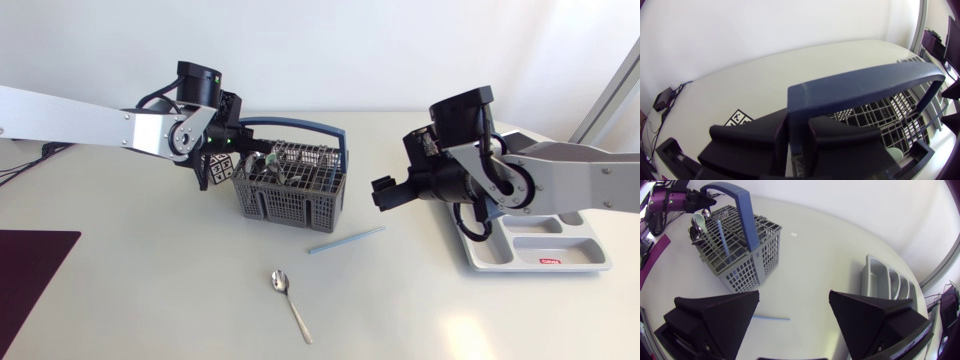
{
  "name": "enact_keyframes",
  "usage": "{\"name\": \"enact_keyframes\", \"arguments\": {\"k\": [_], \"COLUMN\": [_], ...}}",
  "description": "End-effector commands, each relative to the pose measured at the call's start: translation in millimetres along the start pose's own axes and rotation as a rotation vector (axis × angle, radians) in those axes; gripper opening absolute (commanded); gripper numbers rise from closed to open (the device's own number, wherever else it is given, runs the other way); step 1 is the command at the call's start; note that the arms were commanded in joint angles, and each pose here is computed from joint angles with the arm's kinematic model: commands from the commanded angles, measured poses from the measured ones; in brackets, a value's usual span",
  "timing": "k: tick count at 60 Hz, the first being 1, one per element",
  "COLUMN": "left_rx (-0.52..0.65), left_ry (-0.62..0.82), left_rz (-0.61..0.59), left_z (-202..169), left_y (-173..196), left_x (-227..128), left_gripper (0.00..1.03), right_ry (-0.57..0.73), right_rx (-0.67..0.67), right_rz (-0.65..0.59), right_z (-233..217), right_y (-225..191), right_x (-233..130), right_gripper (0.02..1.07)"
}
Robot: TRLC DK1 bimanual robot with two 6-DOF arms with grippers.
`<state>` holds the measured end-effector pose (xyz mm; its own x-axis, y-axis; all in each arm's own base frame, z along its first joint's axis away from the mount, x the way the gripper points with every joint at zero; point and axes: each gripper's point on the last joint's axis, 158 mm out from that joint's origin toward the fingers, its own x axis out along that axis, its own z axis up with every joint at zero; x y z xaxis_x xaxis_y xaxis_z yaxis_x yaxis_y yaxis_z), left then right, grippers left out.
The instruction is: Transfer all utensils from the basket to the drawer tray.
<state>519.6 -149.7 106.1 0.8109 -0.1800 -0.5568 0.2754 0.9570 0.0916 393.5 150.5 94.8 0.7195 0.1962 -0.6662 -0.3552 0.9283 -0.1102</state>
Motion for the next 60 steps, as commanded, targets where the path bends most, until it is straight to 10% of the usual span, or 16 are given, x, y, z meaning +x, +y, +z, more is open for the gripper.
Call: {"name": "enact_keyframes", "arguments": {"k": [1,15,32,60], "left_rx": [-0.011,0.041,0.091,0.171], "left_ry": [-0.026,0.003,0.014,0.016], "left_rz": [-0.045,-0.013,0.011,-0.010], "left_z": [6.3,-10.0,-17.4,-33.1], "left_y": [-16.3,-38.1,-50.4,-33.8], "left_x": [-21.0,-42.1,-74.2,-150.9], "left_gripper": [0.04,0.15,0.73,0.76], "right_ry": [0.016,0.047,0.162,0.107], "right_rx": [-0.042,-0.103,-0.215,-0.181], "right_rz": [0.005,0.033,0.177,0.092], "right_z": [-9.5,-28.7,-62.7,-37.7], "right_y": [4.0,9.4,55.7,51.8], "right_x": [3.9,0.8,-13.6,16.7], "right_gripper": [1.03,1.03,1.03,1.02]}}
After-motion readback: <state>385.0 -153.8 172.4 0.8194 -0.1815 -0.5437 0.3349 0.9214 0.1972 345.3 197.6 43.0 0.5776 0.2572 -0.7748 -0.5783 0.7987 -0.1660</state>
